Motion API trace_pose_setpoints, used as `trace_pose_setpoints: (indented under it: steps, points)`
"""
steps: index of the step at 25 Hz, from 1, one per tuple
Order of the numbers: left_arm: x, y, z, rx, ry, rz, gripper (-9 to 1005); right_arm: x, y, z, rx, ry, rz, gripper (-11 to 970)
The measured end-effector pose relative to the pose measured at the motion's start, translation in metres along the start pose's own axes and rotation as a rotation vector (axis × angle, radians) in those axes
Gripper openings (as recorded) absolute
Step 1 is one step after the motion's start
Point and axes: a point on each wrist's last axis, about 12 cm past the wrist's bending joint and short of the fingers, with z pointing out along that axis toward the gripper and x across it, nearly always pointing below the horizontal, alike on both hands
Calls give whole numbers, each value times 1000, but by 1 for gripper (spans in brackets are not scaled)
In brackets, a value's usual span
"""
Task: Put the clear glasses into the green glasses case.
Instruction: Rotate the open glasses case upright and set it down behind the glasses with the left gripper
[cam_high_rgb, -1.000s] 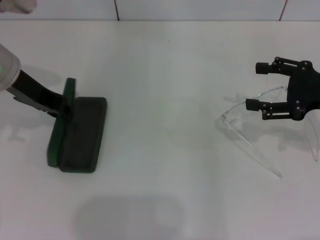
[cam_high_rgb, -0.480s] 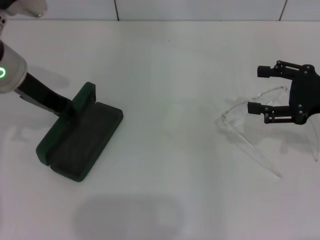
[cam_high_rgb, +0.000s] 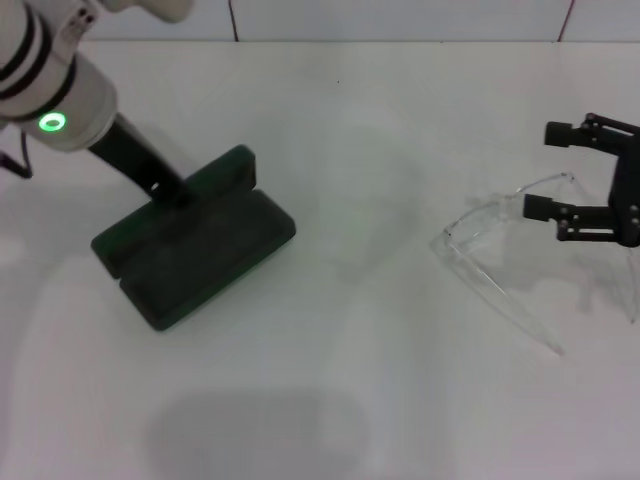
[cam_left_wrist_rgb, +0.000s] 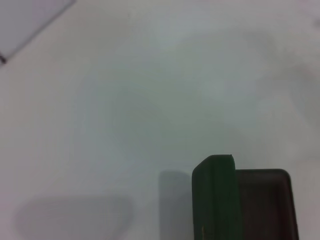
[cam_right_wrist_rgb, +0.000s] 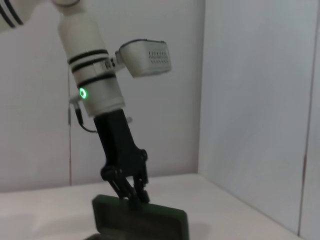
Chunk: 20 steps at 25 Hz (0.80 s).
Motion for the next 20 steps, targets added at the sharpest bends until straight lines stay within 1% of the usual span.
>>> trace_pose_setpoints:
  steps: [6,9,10,12,13,14,15,16,17,20]
  points:
    - [-9,-2,-4,-3,-25,82,204,7,11,-17,46,-27,27,873]
    - [-16,-8,-7,11,-54,152,208,9,12,-22,61,-35,35,873]
    - [-20,-12,-8,14,-73,208,209,9,13,-24,67,-37,38,873]
    - [-23,-15,-7,8,-84,245,211,11,14,-29,79,-42,46,873]
    - [-23,-15,-7,8,-84,245,212,12,15,-32,89,-43,49,873]
    - [-28,-19,-6,-2,-99,302,213,12,16,-34,94,-44,51,873]
    - [-28,-19,-6,-2,-99,302,214,13,17,-38,105,-46,54,873]
    - [-31,-22,-4,-9,-107,341,216,13,17,-38,105,-46,54,873]
    - [-38,-29,3,-30,-122,439,217,14,18,-41,110,-50,56,873]
    - [-40,-32,11,-38,-123,488,220,14,22,-47,115,-68,65,872]
